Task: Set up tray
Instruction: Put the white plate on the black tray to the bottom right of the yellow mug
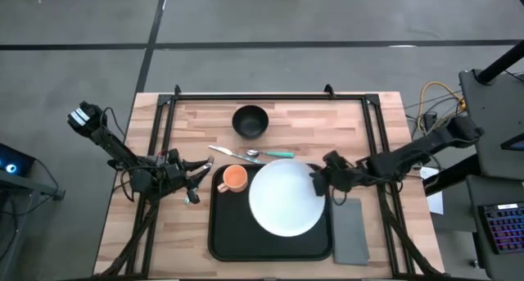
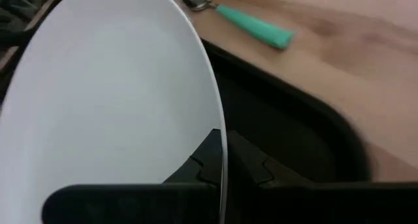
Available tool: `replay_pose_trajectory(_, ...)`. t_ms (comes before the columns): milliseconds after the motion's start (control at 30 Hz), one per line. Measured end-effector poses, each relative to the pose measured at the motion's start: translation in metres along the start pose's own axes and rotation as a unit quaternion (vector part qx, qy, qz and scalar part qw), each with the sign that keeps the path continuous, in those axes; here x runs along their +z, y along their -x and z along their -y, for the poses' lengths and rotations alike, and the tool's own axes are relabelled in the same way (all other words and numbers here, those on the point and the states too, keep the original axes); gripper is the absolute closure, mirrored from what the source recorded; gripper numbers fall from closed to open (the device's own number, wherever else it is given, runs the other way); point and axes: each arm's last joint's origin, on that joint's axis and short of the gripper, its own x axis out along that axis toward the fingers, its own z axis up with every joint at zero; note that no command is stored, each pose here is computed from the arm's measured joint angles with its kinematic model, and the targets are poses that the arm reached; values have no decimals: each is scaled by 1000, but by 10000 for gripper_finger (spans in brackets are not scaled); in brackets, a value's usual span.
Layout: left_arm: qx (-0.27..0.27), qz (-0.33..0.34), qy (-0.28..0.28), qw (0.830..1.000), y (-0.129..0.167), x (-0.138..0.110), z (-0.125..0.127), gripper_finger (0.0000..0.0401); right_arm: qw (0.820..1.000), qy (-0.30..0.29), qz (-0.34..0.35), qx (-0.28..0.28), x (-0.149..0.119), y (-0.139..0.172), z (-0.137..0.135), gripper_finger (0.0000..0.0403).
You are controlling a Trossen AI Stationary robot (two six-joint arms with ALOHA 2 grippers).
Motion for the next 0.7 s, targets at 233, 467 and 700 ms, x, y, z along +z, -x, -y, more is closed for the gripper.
replay_pose_trajectory(233, 0, 0, -1, 1000, 0, 0, 0, 307, 999, 38, -35, -1, -6, -31, -18, 395)
replay_pose_trajectory(467, 0, 0, -1, 1000, 0, 0, 0, 307, 995, 72, -66, -7, -9, -57, -41, 395)
replay_pose_trajectory(700, -1, 0, -1, 1000, 0, 0, 0, 307, 992, 101, -75, -14, -2, -79, -54, 395)
